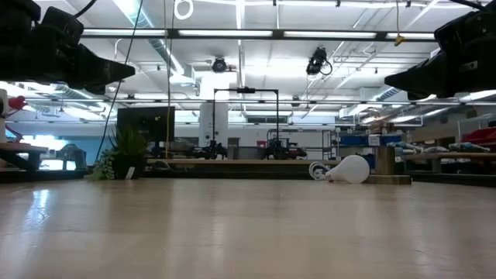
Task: Screw lightbulb
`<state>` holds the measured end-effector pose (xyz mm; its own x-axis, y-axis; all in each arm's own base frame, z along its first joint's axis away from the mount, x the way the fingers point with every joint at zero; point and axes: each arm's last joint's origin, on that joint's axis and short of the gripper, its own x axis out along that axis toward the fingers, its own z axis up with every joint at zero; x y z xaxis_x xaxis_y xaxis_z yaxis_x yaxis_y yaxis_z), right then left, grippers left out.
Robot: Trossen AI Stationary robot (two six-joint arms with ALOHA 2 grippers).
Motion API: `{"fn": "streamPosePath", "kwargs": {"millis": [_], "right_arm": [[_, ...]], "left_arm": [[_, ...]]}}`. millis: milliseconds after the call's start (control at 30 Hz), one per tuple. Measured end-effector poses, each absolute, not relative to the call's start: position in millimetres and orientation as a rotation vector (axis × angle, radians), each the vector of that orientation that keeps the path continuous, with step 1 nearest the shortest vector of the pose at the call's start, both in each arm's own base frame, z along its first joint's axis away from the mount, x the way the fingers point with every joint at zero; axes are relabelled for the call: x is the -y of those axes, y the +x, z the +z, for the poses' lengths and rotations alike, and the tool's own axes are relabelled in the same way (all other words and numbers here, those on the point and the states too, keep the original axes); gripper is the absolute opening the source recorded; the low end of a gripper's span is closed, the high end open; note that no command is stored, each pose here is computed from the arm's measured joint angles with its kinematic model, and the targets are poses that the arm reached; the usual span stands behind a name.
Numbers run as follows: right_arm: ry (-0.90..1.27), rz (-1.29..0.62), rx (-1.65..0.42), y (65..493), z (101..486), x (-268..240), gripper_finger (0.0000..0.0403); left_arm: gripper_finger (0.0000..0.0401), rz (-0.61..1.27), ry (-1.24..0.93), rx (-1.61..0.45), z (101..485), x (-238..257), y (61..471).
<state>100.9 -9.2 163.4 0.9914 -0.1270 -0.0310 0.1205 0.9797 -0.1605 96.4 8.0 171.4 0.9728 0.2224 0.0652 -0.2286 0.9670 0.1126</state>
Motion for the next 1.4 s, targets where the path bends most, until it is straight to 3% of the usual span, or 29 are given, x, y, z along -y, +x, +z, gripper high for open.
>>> {"fn": "streamPosePath", "kwargs": {"millis": [1267, 1400], "right_arm": [[-0.159, -0.125, -0.041, 100.9, 163.5, 9.2, 0.0018], [-0.159, -0.125, -0.041, 100.9, 163.4, 9.2, 0.002]], "left_arm": [[0.0006, 0.228, 0.113, 0.054, 171.5, -7.9, 96.3], [0.0006, 0.219, 0.002, 0.063, 171.2, -7.7, 96.4]]}}
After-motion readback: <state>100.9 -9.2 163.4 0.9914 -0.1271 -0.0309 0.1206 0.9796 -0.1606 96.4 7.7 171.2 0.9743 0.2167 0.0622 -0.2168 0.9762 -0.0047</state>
